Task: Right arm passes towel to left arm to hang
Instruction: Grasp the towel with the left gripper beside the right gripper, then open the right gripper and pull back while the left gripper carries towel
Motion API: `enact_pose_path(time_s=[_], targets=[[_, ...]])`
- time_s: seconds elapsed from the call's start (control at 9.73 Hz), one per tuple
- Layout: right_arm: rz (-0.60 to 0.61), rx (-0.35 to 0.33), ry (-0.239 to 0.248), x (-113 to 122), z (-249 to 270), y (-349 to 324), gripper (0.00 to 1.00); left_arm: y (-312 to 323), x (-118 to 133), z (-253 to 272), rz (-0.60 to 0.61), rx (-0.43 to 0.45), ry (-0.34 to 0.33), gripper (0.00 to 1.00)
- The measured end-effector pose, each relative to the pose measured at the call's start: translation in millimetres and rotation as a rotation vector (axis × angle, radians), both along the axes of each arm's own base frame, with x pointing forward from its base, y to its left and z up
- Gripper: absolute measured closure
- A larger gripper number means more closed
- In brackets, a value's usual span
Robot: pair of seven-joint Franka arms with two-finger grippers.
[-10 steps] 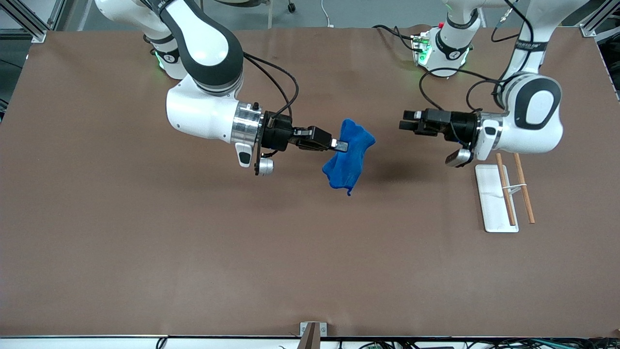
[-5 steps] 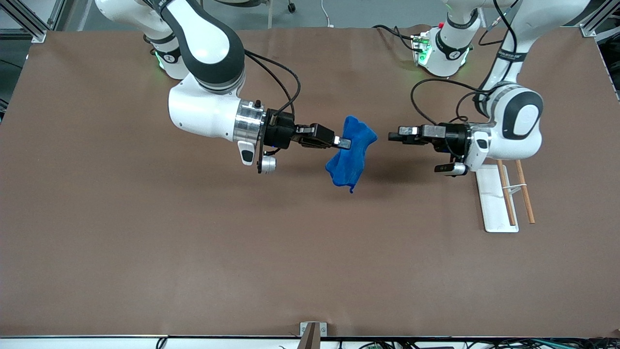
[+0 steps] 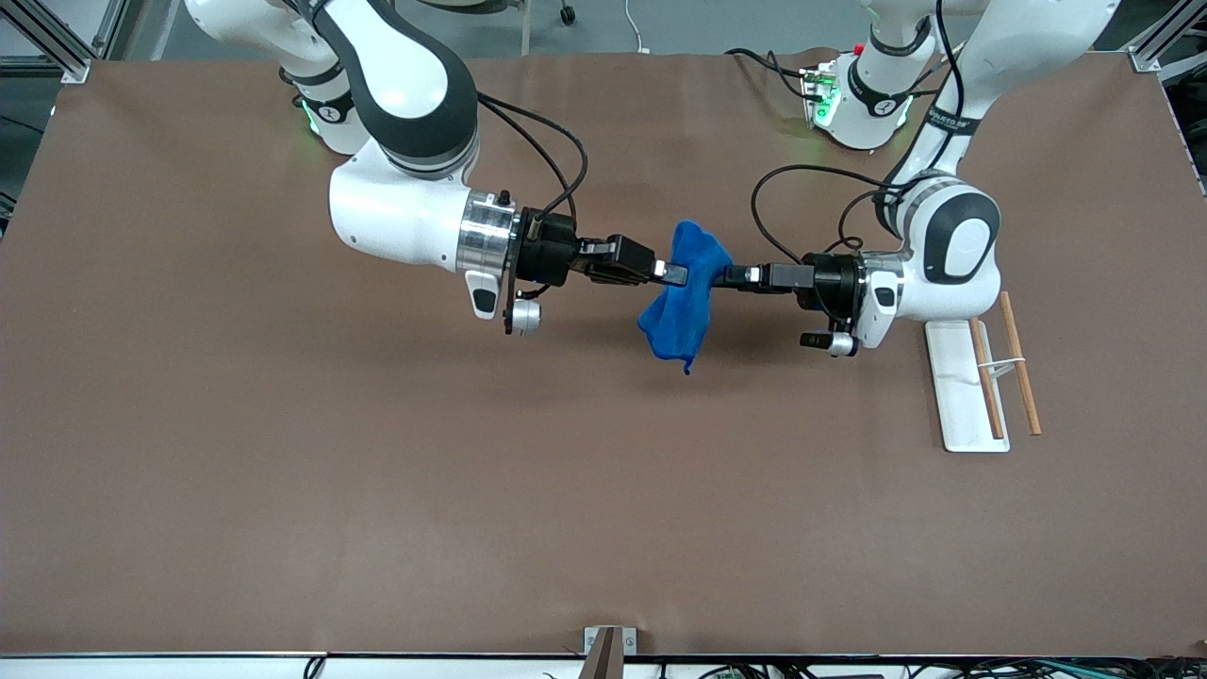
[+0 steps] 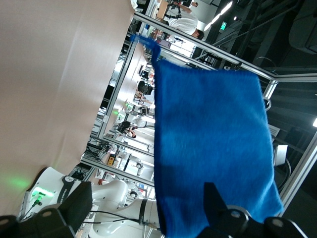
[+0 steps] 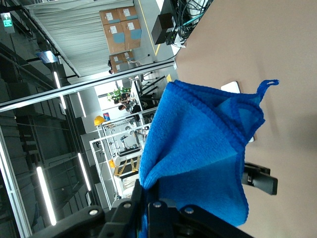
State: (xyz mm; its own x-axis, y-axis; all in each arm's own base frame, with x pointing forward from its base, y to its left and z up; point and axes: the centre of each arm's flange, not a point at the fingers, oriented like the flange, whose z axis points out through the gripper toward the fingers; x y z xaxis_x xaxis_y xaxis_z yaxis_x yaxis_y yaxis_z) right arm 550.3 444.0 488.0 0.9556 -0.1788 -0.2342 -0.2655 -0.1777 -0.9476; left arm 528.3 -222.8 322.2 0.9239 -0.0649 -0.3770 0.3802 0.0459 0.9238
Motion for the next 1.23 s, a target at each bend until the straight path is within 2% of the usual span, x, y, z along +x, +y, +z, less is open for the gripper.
enact_pose_path(time_s=[0.21, 0.41, 0.51, 0.62, 0.72, 0.82, 1.23], targets=[[0.0, 0.0, 0.0, -0.1, 0.2, 0.2, 0.95, -17.2, 8.3, 0.3, -0.022, -0.022, 0.03, 0.01], [0.0, 0.001, -0.002, 0.2, 1.0, 0.1, 0.95, -18.8, 16.5, 7.7, -0.022, -0.03, 0.025, 0.04], [0.0, 0.001, -0.002, 0.2, 1.2, 0.2, 0.95, -17.1, 22.4, 14.7, -0.017, -0.035, 0.008, 0.13], [0.0, 0.002, -0.002, 0.3, 1.5, 0.2, 0.95, -15.4, 28.4, 22.1, -0.01, -0.038, -0.009, 0.17], [0.0, 0.002, -0.003, 0.3, 1.8, 0.2, 0.95, -12.9, 34.7, 26.8, 0.015, -0.041, -0.016, 0.26], [0.0, 0.002, -0.003, 0.3, 1.9, 0.2, 0.95, -9.5, 39.9, 29.0, 0.043, -0.038, -0.019, 0.31], [0.0, 0.002, -0.003, 0.4, 1.9, 0.2, 0.95, 0.6, 45.0, 31.1, 0.002, 0.028, -0.064, 0.94]])
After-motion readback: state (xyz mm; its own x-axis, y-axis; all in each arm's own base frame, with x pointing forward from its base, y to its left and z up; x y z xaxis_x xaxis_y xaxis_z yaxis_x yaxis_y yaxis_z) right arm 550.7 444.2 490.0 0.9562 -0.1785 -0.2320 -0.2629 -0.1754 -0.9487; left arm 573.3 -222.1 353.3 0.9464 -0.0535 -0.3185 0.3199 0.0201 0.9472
